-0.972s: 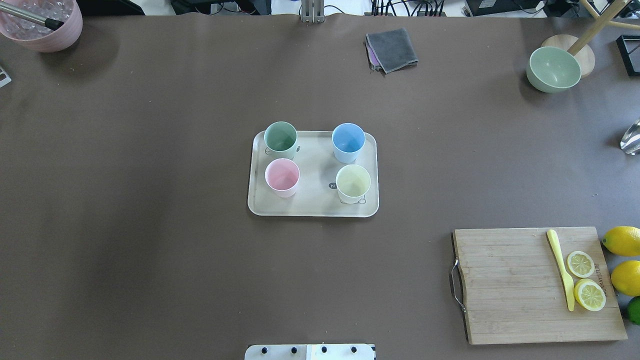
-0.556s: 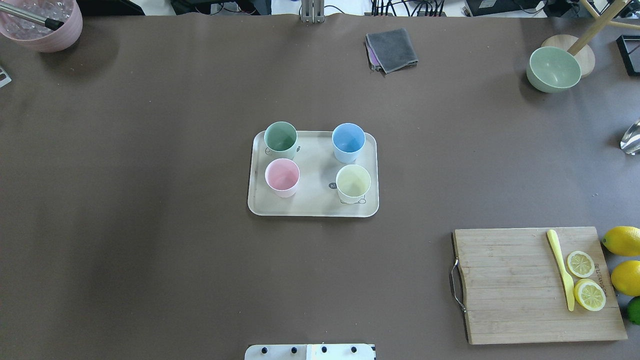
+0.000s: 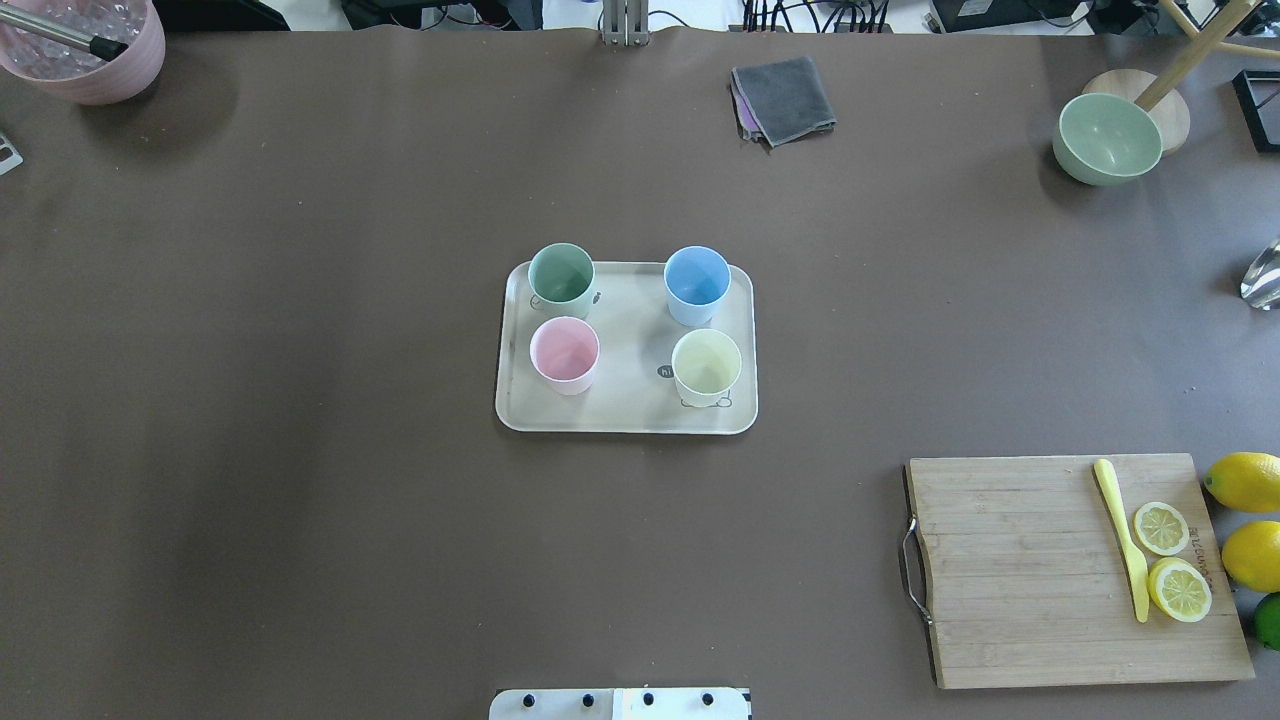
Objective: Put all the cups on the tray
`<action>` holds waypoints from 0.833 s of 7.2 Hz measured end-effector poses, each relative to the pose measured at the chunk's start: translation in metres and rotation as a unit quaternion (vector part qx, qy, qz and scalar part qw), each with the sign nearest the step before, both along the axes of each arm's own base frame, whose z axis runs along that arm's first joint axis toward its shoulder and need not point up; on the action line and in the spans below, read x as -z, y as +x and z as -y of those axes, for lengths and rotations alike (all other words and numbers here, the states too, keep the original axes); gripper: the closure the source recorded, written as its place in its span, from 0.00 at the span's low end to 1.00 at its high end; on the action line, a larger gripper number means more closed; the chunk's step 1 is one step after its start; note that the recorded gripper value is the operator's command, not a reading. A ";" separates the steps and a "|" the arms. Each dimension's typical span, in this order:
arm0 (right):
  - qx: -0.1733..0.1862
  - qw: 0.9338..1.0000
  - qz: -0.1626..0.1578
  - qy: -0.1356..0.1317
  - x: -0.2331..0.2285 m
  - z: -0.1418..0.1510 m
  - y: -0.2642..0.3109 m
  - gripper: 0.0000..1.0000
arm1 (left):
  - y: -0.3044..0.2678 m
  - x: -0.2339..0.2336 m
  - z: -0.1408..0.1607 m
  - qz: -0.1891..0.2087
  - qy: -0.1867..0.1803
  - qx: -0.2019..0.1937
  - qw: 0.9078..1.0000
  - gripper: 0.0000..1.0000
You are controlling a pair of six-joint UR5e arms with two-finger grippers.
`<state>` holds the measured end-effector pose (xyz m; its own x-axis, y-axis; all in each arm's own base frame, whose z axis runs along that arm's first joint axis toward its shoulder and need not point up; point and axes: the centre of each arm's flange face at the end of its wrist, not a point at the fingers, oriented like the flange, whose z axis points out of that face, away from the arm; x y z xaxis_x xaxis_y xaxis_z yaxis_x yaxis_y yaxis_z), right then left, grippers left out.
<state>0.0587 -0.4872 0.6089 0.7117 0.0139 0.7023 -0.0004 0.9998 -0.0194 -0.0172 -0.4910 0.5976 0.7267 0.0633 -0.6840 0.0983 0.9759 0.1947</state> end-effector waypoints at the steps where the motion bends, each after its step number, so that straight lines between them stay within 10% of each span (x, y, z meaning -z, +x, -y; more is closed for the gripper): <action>1: 0.002 1.000 0.000 -0.001 -0.002 0.000 -0.002 0.00 | -0.001 -0.002 -0.002 -0.001 -0.002 0.000 1.000 0.02; 6: 0.010 1.000 -0.007 -0.002 -0.004 0.004 -0.009 0.00 | -0.002 -0.007 -0.003 0.000 -0.007 0.002 1.000 0.02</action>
